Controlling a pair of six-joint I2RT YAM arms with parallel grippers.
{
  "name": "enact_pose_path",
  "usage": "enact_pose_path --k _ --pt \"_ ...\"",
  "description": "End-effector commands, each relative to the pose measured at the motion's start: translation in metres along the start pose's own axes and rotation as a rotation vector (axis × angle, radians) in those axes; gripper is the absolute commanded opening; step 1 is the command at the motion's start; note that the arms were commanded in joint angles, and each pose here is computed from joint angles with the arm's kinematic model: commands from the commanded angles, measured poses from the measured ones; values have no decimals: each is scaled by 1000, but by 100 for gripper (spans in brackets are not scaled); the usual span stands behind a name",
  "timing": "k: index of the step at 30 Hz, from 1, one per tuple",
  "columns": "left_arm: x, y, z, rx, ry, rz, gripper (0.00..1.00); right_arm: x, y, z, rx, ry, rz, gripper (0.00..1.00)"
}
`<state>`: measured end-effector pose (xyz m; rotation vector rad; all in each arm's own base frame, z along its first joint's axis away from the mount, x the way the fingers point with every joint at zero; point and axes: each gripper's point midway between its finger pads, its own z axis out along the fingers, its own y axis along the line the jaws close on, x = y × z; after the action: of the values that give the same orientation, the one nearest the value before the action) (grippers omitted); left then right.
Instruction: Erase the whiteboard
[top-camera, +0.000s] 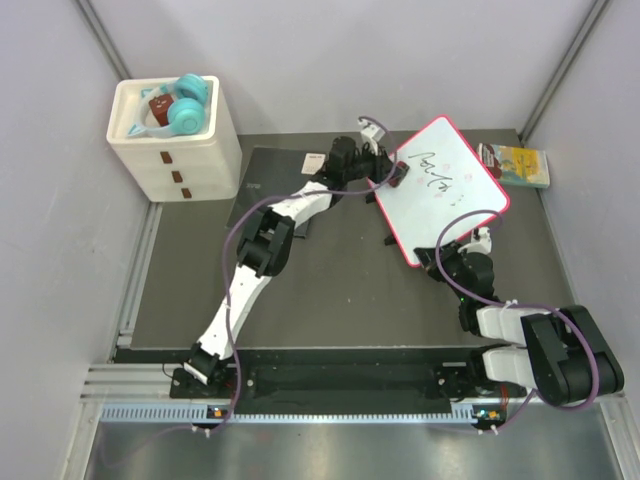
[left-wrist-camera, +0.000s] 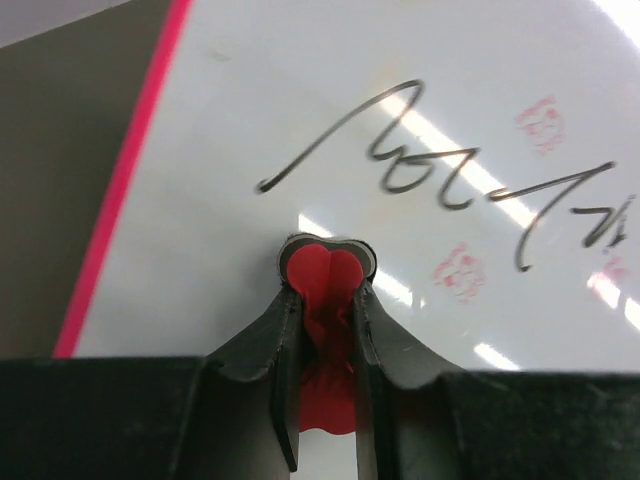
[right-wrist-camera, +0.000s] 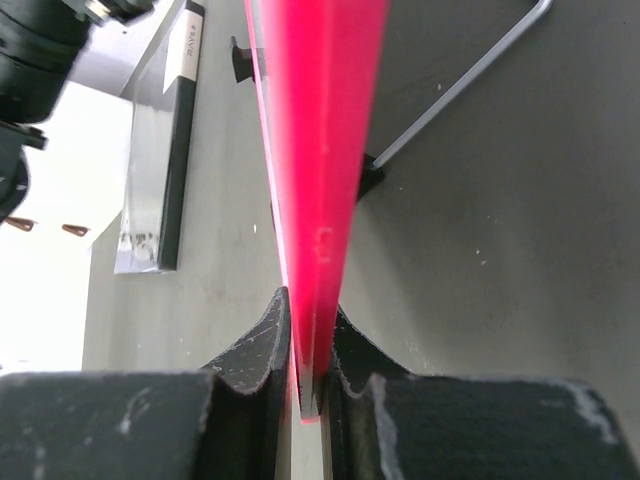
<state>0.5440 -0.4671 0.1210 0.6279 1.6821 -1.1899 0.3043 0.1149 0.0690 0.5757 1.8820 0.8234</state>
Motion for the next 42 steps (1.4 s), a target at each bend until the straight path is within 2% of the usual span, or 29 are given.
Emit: enact_pose_path --k 1,2,3,5,6,10,14,16,19,20,24,26,27,33,36,39,42 --pt "14 -126 33 265 95 112 0 70 -52 -25 165 278 -56 0" --pt "35 -133 33 277 178 109 0 69 -52 -25 166 279 -56 0" --pt "29 -159 39 339 176 227 0 69 -52 -25 165 278 -58 0" --pt "40 -182 36 393 223 278 0 70 -53 -25 166 281 -57 0" --pt "54 -197 33 455 255 284 0 69 -52 -25 163 278 -57 0" --pt "61 -244 22 626 263 232 0 70 -53 -25 165 282 -57 0" --pt "54 -268 24 656 233 235 0 71 -52 -25 164 284 -62 0" --pt "45 -264 30 618 198 257 0 72 -52 -25 163 287 -66 0" --pt "25 -230 50 408 117 320 0 72 -51 -25 160 286 -66 0" --pt "16 -209 61 280 65 335 0 71 -51 -25 160 284 -66 0" --pt "-11 -173 75 92 -80 384 0 72 -51 -25 157 285 -67 0" --pt "-13 -160 80 52 -132 371 0 72 -51 -25 156 286 -67 0" --pt "-29 -166 82 60 -184 369 0 72 -51 -25 156 286 -67 0" --pt "-45 -170 87 77 -297 309 0 72 -50 -24 153 287 -68 0" --pt "-33 -178 87 136 -256 306 0 73 -50 -24 152 290 -70 0" --pt "-6 -181 86 185 -137 308 0 73 -50 -24 149 288 -69 0" --pt "21 -158 79 109 -36 327 0 72 -49 -24 147 289 -70 0"
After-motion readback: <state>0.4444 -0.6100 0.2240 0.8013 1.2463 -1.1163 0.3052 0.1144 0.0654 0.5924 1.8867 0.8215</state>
